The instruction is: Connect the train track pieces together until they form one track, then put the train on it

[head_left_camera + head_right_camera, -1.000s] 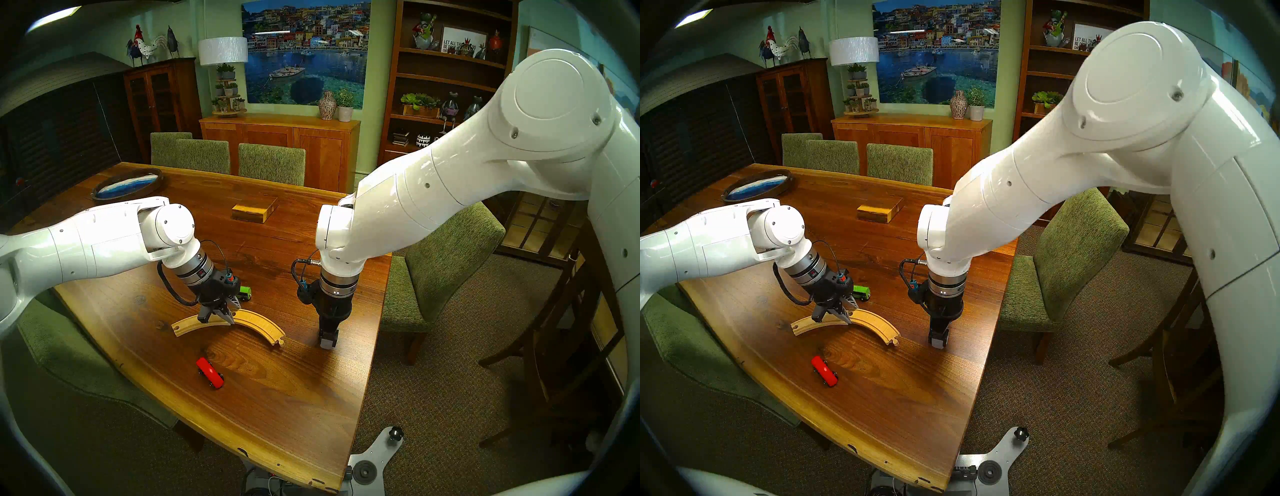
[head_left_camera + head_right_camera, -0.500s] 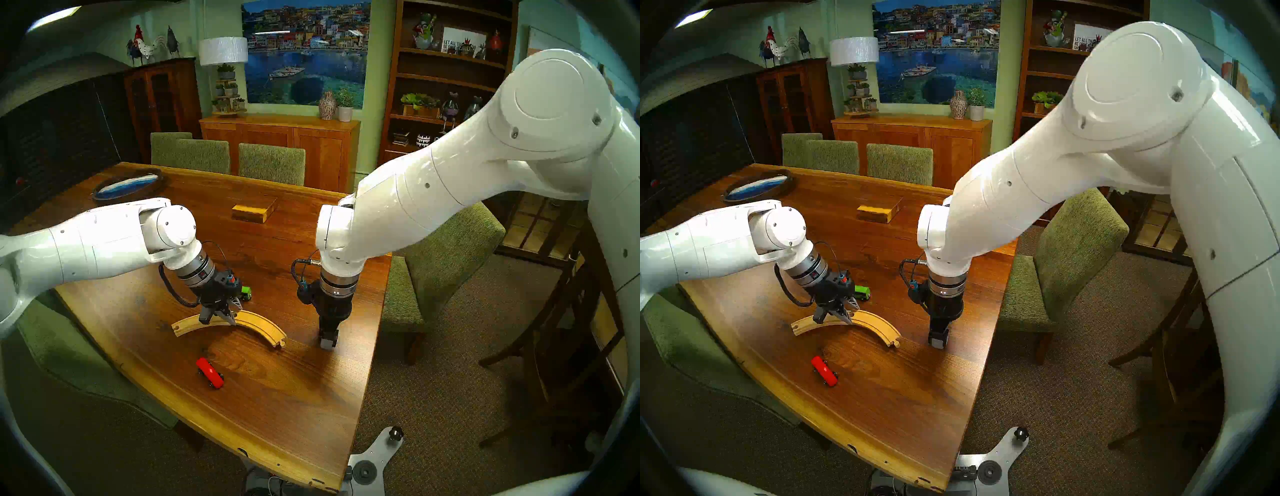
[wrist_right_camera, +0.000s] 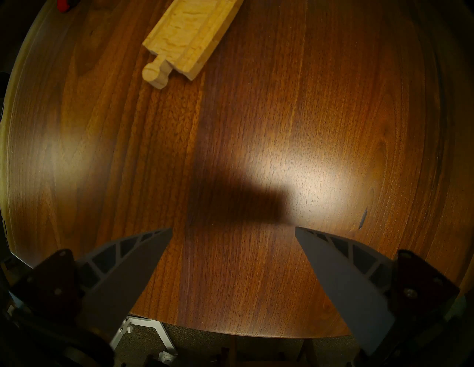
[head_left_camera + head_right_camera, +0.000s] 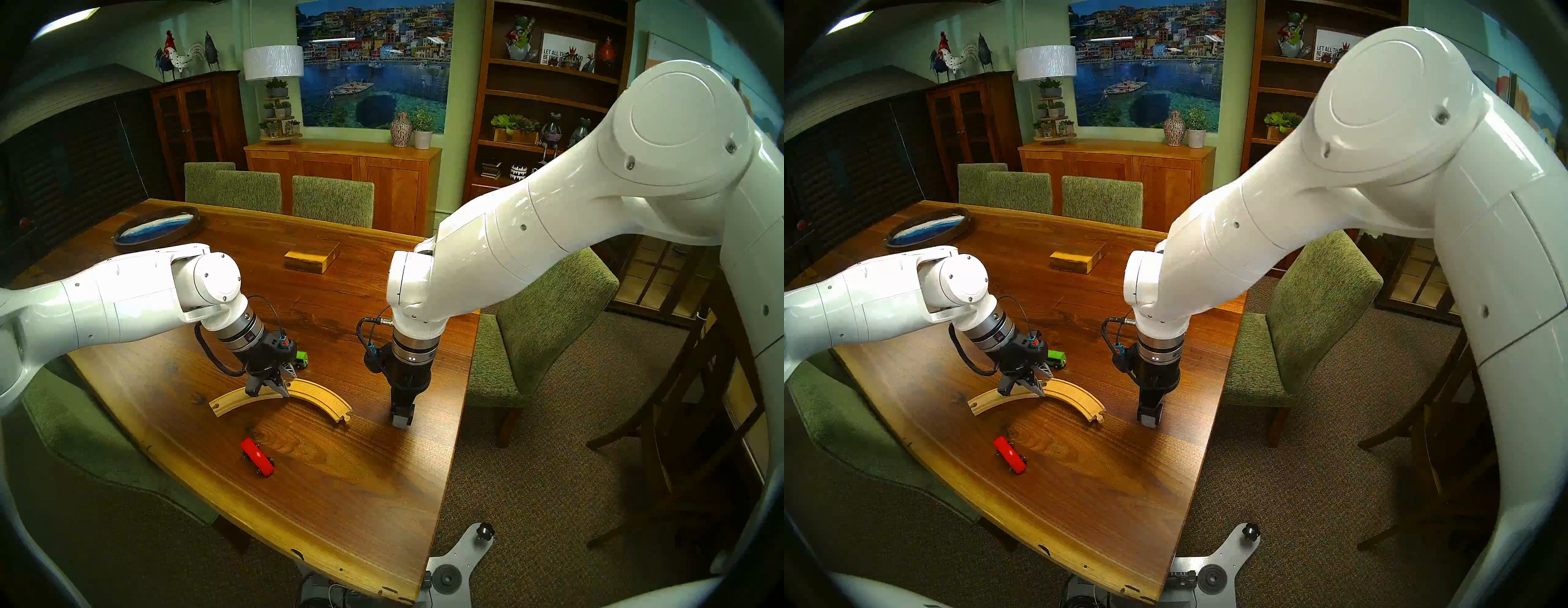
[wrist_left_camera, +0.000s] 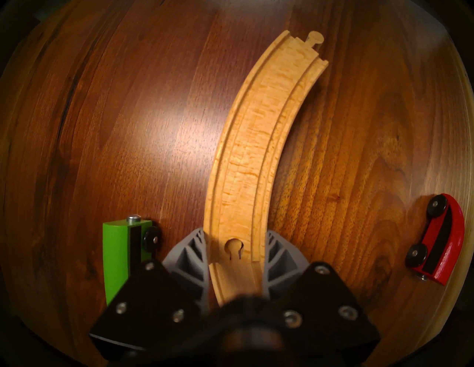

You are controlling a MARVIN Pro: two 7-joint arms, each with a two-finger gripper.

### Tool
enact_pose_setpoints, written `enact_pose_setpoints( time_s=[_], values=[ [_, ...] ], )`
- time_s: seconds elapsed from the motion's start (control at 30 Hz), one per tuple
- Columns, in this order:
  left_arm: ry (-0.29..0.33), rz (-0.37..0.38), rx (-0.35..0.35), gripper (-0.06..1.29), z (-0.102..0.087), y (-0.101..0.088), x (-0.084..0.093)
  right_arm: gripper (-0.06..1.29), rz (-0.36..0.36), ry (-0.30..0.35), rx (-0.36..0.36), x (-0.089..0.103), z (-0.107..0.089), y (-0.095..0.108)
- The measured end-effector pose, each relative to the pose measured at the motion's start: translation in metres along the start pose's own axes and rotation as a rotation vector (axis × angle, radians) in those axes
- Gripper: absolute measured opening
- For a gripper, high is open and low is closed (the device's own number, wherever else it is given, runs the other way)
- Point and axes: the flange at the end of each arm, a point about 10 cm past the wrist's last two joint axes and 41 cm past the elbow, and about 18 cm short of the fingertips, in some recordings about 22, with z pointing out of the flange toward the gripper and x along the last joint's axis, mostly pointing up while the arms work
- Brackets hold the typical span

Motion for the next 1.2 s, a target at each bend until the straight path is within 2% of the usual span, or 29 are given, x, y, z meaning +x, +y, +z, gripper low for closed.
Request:
enact_pose_setpoints(
  time_s=[0.87,1.2],
  values=[
    [0.022,-0.035,0.011,0.26,-0.0022,-0.0018,0.0037,1.23,0.0,0.0,0.0,0.0,0.0,0.0],
    [0.011,-0.062,0.019,0.26,-0.0038,-0.0039,0.0,1.23,0.0,0.0,0.0,0.0,0.0,0.0]
  ],
)
